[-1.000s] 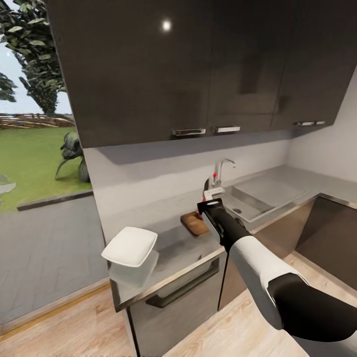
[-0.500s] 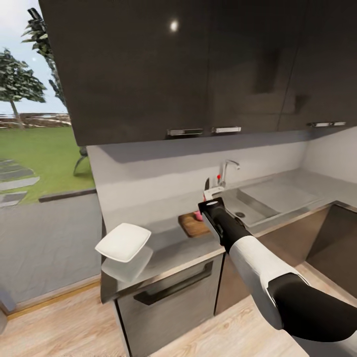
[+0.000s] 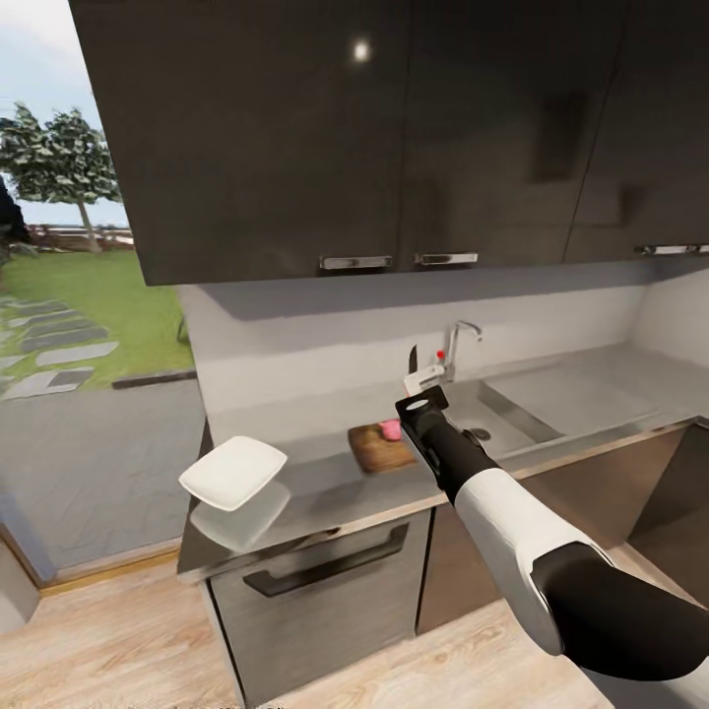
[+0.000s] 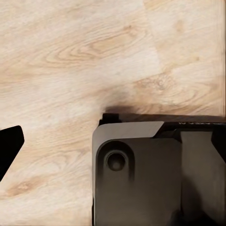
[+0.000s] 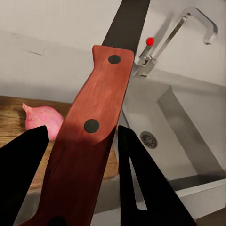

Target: In the kitchen, take the Vidalia onion out of the sink, dice it on the chopping board with the paring knife, put the diced onion into the bowl on the countertop, then place both the paring knife and the chopping board into the sink.

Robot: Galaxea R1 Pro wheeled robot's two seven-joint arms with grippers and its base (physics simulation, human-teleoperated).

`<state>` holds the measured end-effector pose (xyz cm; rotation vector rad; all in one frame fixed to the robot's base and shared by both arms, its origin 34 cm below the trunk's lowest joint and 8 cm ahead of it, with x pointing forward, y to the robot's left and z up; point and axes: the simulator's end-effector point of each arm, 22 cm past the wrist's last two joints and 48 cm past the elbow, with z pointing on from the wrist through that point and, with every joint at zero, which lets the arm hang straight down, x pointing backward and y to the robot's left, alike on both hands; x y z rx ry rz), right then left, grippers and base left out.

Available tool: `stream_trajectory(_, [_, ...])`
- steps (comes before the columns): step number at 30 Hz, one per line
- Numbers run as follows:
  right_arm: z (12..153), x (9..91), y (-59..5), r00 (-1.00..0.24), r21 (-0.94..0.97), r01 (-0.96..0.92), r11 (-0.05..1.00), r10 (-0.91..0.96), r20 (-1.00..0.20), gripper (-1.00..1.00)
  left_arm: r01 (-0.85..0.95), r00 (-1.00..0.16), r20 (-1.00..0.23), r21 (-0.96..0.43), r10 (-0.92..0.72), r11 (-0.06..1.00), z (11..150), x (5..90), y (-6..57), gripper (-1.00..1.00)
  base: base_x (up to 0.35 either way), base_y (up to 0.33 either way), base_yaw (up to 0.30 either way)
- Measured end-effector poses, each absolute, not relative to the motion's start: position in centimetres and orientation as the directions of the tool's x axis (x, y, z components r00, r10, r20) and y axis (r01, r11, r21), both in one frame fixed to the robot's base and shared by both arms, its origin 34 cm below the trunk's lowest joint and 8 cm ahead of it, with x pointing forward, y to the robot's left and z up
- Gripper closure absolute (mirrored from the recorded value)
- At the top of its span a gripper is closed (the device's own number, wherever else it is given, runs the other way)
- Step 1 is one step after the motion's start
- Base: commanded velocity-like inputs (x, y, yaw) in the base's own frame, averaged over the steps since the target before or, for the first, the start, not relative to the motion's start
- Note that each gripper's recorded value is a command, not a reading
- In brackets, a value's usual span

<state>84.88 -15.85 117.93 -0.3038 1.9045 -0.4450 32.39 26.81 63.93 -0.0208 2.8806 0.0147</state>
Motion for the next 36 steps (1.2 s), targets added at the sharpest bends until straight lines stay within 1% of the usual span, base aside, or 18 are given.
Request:
stream_trajectory(10, [117.9,84.8,-15.5,-0.359,-0.459,-0.010,0.888,-0.431,-0.828,1.00,-0.015,-0.966,-0.257,0.007,-0.013,1.000,63.9,32.4,26.7,-1.00,0.000,-0.330,0.180])
stream_trajectory(14, [118.2,84.7,-14.1,-0.326,-0.518,-0.040,0.855,-0.501,-0.802,1.00,-0.015,-0.966,-0.257,0.006,-0.013,1.000,63.9,32.3,26.7,-1.00,0.000,-0.083,0.031])
stream_trajectory(19, [118.4,84.7,-13.7,-0.316,-0.541,-0.046,0.840,-0.525,-0.790,1.00,-0.013,-0.966,-0.258,0.005,-0.011,1.000,63.9,32.4,26.6,-1.00,0.000,-0.011,0.004])
stream_trajectory(21, [118.4,84.5,-13.3,-0.311,-0.583,-0.049,0.811,-0.567,-0.762,1.00,-0.013,-0.966,-0.258,0.005,-0.012,1.000,63.9,32.4,26.7,-1.00,0.000,-0.001,0.000])
stream_trajectory(22, [118.4,84.4,-13.2,-0.311,-0.616,-0.050,0.786,-0.598,-0.738,1.00,-0.014,-0.966,-0.258,0.005,-0.012,1.000,63.9,32.4,26.7,-1.00,0.000,0.000,0.000])
stream_trajectory(23, [118.3,84.1,-13.1,-0.317,-0.670,-0.047,0.741,-0.648,-0.693,1.00,-0.014,-0.966,-0.257,0.006,-0.012,1.000,63.9,32.3,26.7,-1.00,0.000,0.000,0.000])
stream_trajectory(28, [119.1,83.4,-12.9,-0.309,-0.785,-0.011,0.619,-0.749,-0.586,1.00,-0.015,-0.966,-0.257,0.007,-0.013,1.000,63.9,32.3,26.8,-1.00,0.000,-0.066,0.000])
stream_trajectory(31, [119.7,83.3,-12.7,-0.300,-0.803,0.004,0.596,-0.765,-0.570,1.00,-0.015,-0.966,-0.257,0.006,-0.013,1.000,63.9,32.3,26.8,-1.00,0.000,-0.224,0.053])
stream_trajectory(36, [120.3,83.2,-12.5,-0.290,-0.807,0.017,0.591,-0.769,-0.569,1.00,-0.015,-0.966,-0.257,0.006,-0.013,1.000,63.9,32.3,26.7,-1.00,0.000,-0.315,0.230])
